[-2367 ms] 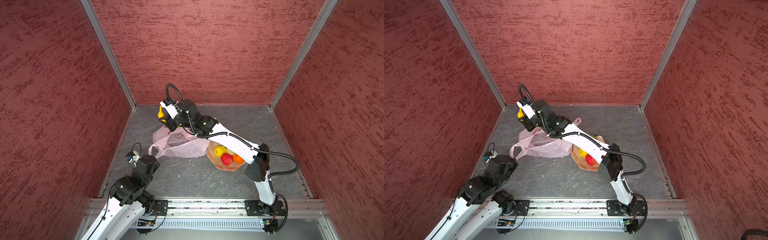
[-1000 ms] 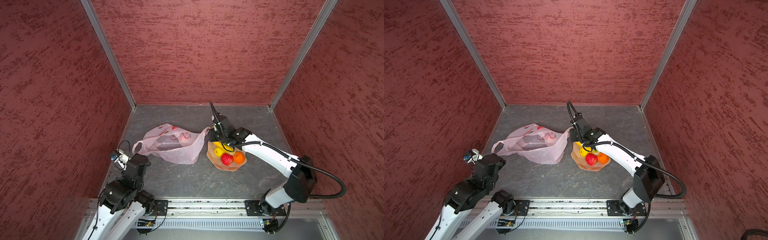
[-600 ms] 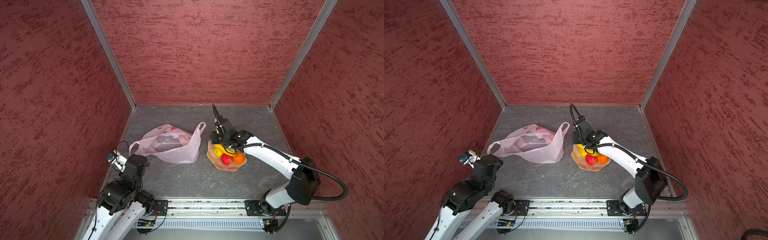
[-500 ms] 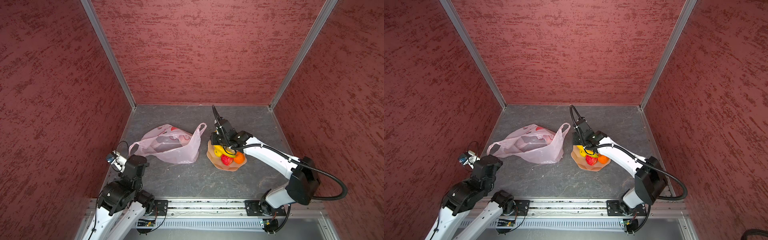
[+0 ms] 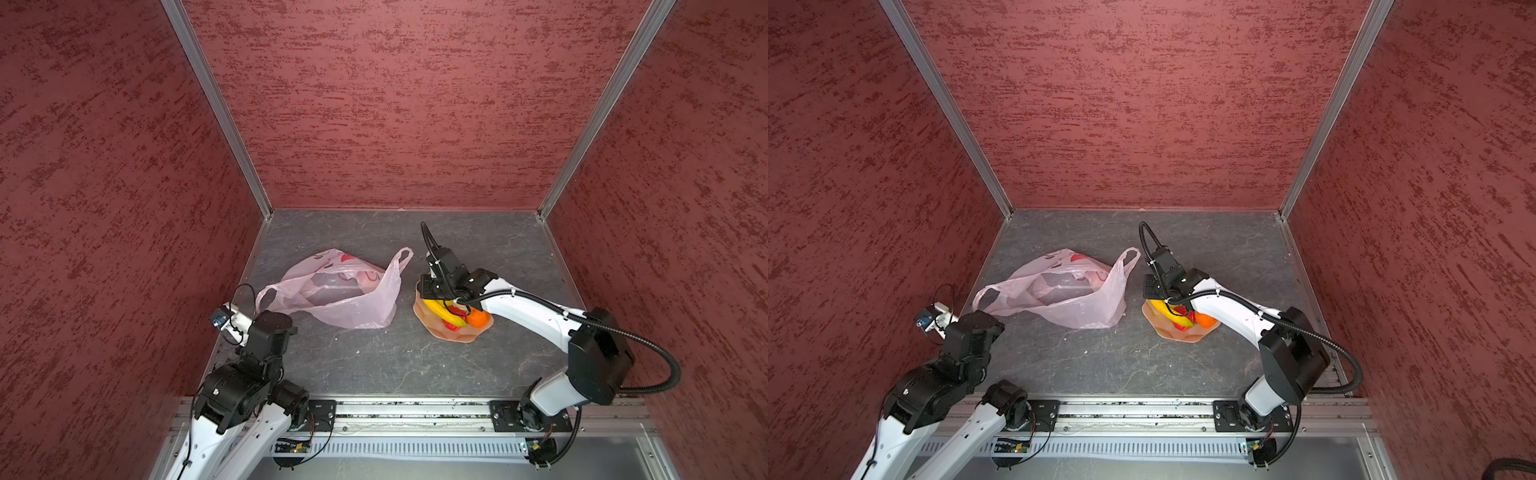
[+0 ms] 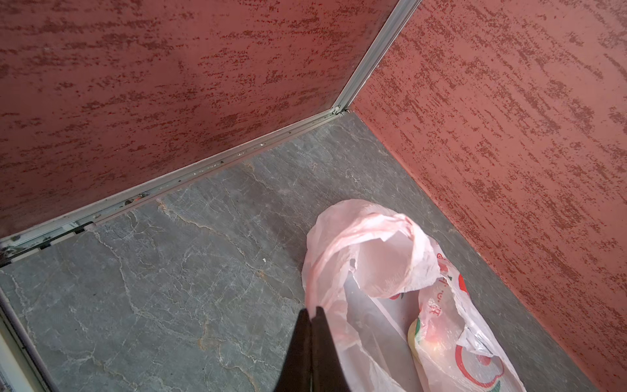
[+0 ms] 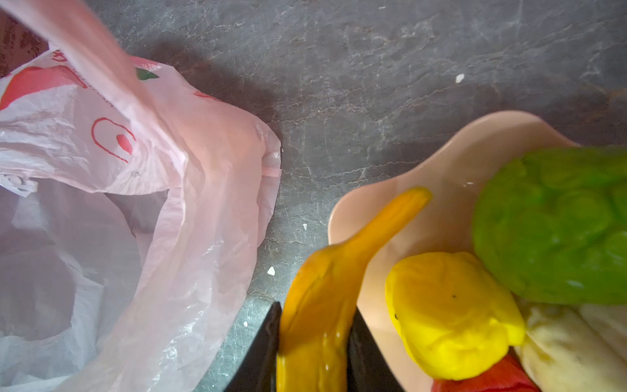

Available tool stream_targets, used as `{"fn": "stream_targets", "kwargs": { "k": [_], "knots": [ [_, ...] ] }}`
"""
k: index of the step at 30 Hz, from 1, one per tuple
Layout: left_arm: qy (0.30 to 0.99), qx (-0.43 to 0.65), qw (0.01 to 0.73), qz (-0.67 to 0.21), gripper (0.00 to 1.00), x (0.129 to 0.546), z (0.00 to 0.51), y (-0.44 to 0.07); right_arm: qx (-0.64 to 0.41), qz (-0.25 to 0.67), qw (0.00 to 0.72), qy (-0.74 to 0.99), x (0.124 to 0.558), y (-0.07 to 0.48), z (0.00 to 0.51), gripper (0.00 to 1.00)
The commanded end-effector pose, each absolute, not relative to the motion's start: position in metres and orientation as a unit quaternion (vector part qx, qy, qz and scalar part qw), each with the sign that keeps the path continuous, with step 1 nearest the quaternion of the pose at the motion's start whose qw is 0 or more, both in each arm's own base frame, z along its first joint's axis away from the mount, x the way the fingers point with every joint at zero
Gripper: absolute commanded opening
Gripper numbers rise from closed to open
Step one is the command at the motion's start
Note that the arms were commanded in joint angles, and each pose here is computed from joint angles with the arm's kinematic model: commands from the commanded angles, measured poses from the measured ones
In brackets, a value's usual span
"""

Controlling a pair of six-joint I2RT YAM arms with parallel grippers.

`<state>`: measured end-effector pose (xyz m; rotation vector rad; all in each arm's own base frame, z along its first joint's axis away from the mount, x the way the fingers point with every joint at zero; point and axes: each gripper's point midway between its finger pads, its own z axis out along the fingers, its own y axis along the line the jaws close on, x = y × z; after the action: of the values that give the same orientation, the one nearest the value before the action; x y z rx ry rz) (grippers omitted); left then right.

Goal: Take the fake fruits out of the plastic bag
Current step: 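Carry the yellow banana over the peach bowl and lower it, then open the right gripper to release the banana into the bowl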

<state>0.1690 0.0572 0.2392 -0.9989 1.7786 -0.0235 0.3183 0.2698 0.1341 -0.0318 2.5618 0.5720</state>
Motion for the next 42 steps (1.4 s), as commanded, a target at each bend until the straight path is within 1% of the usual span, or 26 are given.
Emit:
{"fn": "stream_targets", "kwargs": {
  "k": [1,12,26,36,42],
  "knots": [
    [0.741,-0.423,0.522,-0.010,0.00,0.165,0.239,0.060,-0.005,0.226,0.254,0.940,0.320,0.278,0.129,0.16],
    [0.741,-0.425,0.520,-0.012,0.00,0.163,0.237,0.060,-0.005,0.215,0.238,0.947,0.314,0.278,0.111,0.18],
    [0.742,-0.422,0.520,-0.016,0.00,0.163,0.236,0.059,0.001,0.196,0.221,0.955,0.304,0.271,0.094,0.26],
    [0.741,-0.422,0.521,-0.017,0.00,0.163,0.236,0.059,0.000,0.188,0.219,0.957,0.302,0.270,0.090,0.38],
    [0.740,-0.423,0.522,-0.020,0.00,0.162,0.237,0.059,-0.002,0.185,0.222,0.957,0.302,0.269,0.093,0.46]
  ]
}}
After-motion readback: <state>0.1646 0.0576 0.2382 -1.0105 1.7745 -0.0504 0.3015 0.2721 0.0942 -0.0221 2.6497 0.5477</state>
